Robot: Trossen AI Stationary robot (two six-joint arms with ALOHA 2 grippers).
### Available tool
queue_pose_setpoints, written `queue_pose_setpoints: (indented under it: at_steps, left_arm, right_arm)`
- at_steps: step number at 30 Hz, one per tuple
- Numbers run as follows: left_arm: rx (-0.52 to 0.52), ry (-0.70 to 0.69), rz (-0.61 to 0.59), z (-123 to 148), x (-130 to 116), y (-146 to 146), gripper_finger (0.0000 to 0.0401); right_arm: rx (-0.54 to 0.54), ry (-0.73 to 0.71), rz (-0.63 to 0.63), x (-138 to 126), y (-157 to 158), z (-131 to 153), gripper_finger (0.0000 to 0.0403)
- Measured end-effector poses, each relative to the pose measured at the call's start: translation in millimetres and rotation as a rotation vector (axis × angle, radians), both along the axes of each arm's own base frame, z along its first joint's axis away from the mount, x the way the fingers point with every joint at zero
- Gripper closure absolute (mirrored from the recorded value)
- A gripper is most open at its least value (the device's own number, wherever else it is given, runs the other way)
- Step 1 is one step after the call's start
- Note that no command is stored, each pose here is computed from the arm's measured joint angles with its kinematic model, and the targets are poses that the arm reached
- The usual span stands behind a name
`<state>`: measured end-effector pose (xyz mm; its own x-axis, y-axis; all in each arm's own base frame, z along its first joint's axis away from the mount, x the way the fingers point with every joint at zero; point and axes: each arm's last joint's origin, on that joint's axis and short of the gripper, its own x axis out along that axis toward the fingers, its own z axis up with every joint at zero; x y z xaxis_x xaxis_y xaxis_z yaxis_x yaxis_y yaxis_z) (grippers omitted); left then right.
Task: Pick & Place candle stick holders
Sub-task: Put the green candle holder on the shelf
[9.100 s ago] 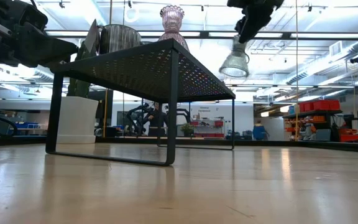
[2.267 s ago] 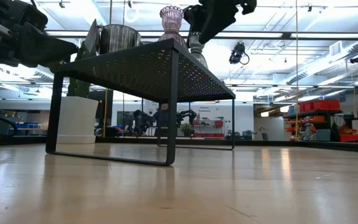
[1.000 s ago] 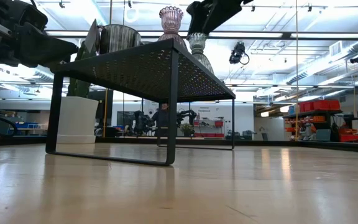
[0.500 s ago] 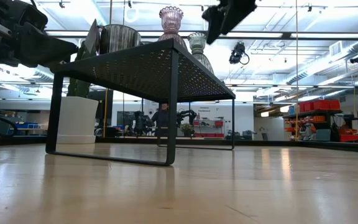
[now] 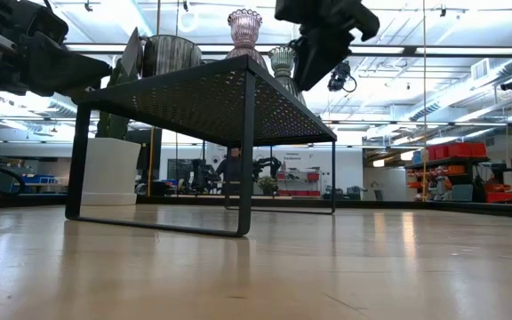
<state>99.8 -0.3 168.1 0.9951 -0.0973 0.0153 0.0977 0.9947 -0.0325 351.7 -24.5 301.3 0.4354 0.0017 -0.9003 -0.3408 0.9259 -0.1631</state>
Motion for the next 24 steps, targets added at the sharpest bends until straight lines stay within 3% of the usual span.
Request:
queue_pose_setpoints:
  at_steps: [13,24]
  left_arm:
    - [0.000,0.001,0.000,-0.1,0.0,0.0,0.0367]
    - [0.000,0.000,0.000,0.0,0.0,0.0,0.0367]
  right_arm:
    - [0.009,-0.003,-0.024,0.9,-1.8,-10.2,0.0395]
    - [0.014,-0.031,-0.034,3.3,-1.9,-9.1,0.0401]
